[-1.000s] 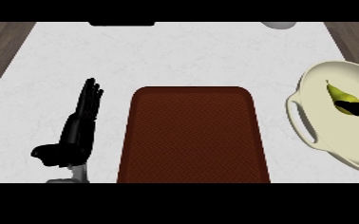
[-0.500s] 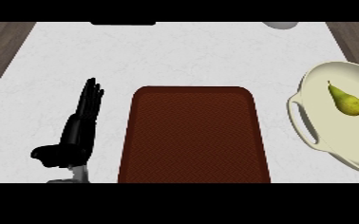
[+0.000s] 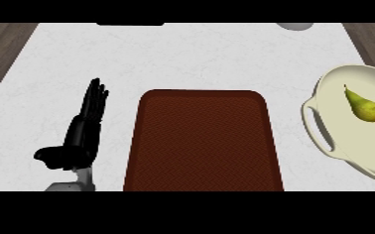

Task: Pick the pear from the tray and place it in the pot

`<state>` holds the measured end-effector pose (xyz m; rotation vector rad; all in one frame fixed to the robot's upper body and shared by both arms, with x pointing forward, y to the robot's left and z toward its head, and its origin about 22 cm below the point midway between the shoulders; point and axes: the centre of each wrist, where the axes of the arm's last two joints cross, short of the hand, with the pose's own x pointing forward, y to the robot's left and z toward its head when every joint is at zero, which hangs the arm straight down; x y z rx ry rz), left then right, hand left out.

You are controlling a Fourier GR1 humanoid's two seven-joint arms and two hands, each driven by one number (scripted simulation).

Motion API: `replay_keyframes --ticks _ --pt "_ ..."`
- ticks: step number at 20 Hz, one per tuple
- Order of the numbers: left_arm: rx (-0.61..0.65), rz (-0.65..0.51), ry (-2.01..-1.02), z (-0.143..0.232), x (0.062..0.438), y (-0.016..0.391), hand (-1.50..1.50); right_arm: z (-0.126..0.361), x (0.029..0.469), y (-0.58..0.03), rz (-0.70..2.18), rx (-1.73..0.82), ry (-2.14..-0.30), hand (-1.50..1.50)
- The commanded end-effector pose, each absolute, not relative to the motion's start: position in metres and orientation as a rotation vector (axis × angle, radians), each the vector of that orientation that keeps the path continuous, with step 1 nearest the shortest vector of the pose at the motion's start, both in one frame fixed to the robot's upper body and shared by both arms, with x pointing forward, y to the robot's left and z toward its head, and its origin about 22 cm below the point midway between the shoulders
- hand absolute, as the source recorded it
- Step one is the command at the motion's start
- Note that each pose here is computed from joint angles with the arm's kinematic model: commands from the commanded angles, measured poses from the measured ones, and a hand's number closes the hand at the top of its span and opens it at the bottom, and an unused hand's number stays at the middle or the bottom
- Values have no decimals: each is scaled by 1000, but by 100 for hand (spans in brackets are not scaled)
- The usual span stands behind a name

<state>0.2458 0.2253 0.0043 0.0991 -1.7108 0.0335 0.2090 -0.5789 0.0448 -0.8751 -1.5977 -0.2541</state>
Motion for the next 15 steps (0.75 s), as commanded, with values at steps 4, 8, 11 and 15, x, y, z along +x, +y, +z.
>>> replay_keyframes --ticks 4,8,11,15 --pt "87 28 -1704 21 249 232 0 55 170 -605 -269 -895 -1613 -150" --pt "100 29 -1716 14 255 218 0 57 159 -611 -338 -925 -1628 -150" --pt "100 20 -1714 7 236 242 0 58 152 -614 -416 -972 -1611 -150" --pt "94 54 -1695 3 247 212 0 71 120 -630 -444 -978 -1617 -150"
